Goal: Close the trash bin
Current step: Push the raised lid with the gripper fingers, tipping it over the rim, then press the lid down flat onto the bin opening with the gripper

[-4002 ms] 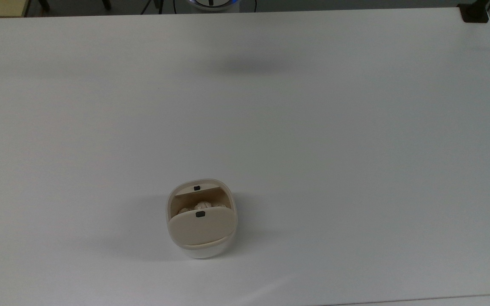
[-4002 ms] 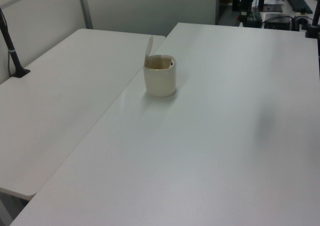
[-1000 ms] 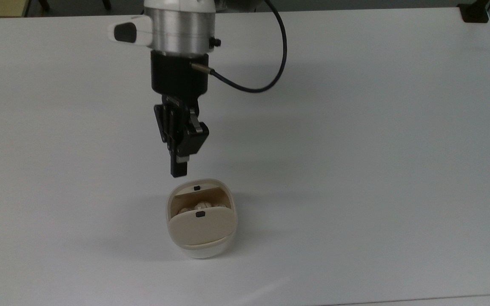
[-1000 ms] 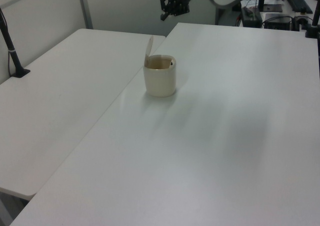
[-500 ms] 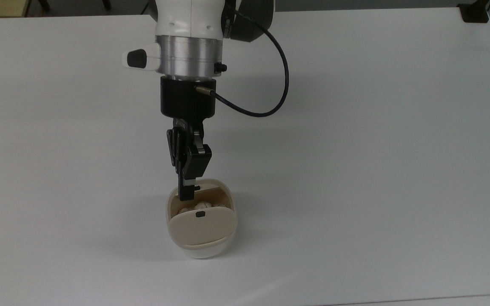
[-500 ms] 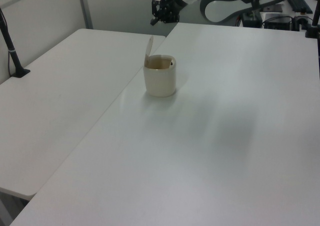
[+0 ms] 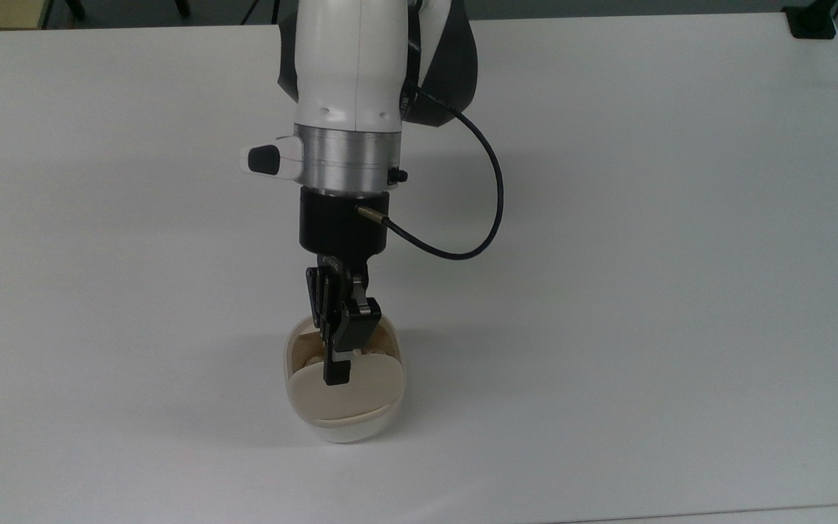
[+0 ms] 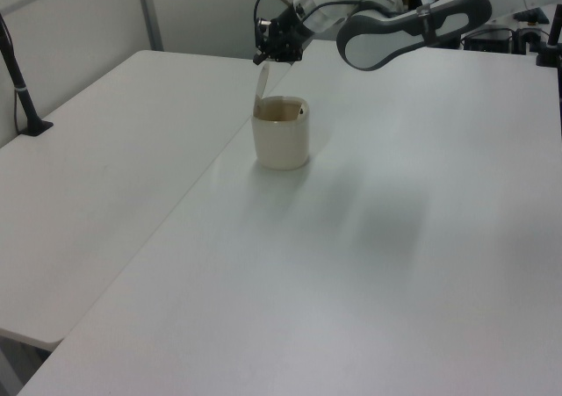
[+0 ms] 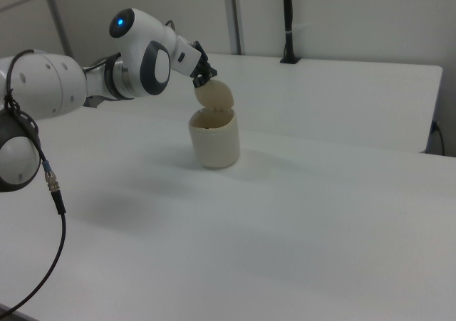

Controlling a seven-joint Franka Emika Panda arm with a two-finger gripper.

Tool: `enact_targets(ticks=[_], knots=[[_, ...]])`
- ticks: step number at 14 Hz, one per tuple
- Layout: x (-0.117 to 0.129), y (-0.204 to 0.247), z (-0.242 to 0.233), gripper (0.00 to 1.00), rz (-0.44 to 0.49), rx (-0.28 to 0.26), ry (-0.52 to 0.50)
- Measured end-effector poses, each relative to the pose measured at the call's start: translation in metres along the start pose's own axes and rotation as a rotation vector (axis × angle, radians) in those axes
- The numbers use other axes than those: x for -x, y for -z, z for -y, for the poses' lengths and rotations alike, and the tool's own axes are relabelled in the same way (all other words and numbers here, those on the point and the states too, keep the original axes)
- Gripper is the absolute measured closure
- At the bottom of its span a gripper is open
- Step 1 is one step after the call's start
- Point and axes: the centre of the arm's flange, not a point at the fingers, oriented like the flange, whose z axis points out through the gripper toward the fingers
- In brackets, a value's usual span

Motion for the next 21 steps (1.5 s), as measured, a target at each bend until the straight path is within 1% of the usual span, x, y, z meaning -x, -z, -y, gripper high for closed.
enact_targets(ticks=[2,4,12,18,21], knots=[[0.005,-0.008,-0.003,0.99,0.001,0.008,0.007],[0.004,-0.009,-0.004,0.99,-0.003,0.011,0.013],[0.004,-0.002,-0.005,0.99,-0.042,0.024,0.106],[0.009,0.006,-0.021,0.99,-0.027,0.063,0.130],[0.014,0.001,-0.034,0.99,-0.011,0.092,0.164]])
